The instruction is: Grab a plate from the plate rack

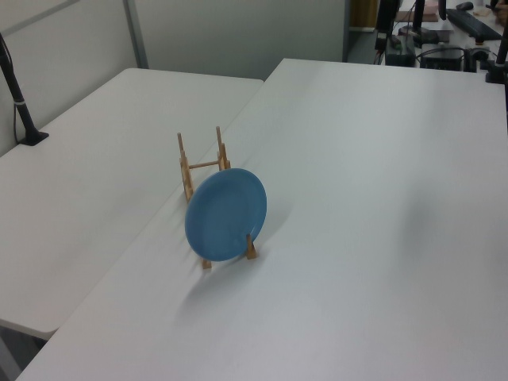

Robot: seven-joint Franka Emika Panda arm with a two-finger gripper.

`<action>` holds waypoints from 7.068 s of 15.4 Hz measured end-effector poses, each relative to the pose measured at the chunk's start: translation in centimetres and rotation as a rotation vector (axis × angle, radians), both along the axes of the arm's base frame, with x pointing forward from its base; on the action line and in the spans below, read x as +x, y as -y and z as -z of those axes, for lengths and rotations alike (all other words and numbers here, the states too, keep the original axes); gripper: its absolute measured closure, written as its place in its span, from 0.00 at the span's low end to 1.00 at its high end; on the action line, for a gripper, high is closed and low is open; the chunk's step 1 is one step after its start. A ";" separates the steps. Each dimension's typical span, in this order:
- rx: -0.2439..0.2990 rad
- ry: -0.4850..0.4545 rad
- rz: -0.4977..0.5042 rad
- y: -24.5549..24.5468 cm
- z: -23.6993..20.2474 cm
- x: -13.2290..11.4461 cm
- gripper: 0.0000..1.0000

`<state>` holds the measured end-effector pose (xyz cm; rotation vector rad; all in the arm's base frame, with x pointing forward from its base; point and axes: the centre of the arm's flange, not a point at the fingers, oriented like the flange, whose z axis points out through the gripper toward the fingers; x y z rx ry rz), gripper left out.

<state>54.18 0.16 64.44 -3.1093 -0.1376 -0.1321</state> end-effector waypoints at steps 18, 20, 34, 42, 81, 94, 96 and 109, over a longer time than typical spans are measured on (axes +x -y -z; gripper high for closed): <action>0.001 -0.021 -0.023 -0.4 1.2 0.6 0.00; -0.003 -0.020 -0.078 -0.4 1.2 0.6 0.00; -0.058 0.092 -0.358 -12.7 2.8 3.5 0.00; -0.154 0.404 -0.162 -25.7 9.5 7.5 0.00; -0.104 0.610 0.013 -31.9 12.5 9.1 0.93; -0.077 0.112 -0.127 -9.4 1.8 5.3 0.93; -0.076 0.031 -0.189 -5.5 1.9 4.5 0.93; 0.185 -0.289 -0.168 15.2 12.6 0.0 0.93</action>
